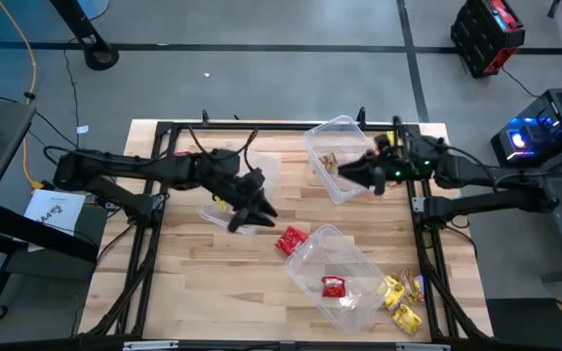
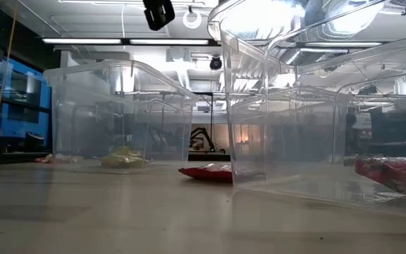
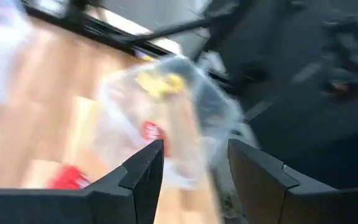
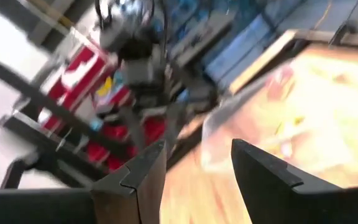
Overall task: Sort candy
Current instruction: Put the red candy into the bottom right transparent bin
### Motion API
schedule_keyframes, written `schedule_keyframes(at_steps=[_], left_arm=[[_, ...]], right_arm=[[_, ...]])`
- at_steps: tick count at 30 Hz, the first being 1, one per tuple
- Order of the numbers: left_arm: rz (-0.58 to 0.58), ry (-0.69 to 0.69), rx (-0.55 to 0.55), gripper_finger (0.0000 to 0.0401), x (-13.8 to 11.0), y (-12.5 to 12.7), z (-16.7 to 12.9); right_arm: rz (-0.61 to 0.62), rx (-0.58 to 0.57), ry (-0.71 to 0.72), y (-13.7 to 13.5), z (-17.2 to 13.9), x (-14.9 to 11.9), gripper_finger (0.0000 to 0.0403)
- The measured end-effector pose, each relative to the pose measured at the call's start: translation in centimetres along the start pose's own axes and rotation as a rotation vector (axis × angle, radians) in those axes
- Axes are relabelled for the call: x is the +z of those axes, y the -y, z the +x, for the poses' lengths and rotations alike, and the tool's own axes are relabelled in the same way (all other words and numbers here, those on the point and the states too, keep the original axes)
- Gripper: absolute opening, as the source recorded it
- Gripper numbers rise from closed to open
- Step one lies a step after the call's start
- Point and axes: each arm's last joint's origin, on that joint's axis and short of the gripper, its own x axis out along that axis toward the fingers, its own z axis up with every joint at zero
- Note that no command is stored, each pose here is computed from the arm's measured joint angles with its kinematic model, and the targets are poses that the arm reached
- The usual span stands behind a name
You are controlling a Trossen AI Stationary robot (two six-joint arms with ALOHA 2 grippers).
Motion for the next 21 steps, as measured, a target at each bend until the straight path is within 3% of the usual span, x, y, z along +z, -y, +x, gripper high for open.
schedule_keyframes(at_steps=[5,9,16,21], left_arm=[[0.103,-0.071,0.111,0.017,-1.2,-1.4,3.3],[0.268,-0.079,0.155,0.017,0.5,-1.6,5.1],[0.642,-0.349,0.347,0.017,1.0,-3.5,8.8],[0.742,-0.479,0.342,0.017,0.3,-5.2,11.1]], right_arm=[[-0.005,0.002,-0.069,-0.1,1.5,-1.1,0.0177],[-0.026,0.057,-0.034,-0.8,1.6,-0.9,0.0177],[-0.056,0.138,0.05,-1.9,0.2,-0.1,0.0177],[-0.045,0.146,0.057,-2.0,-0.1,0.0,0.0177]])
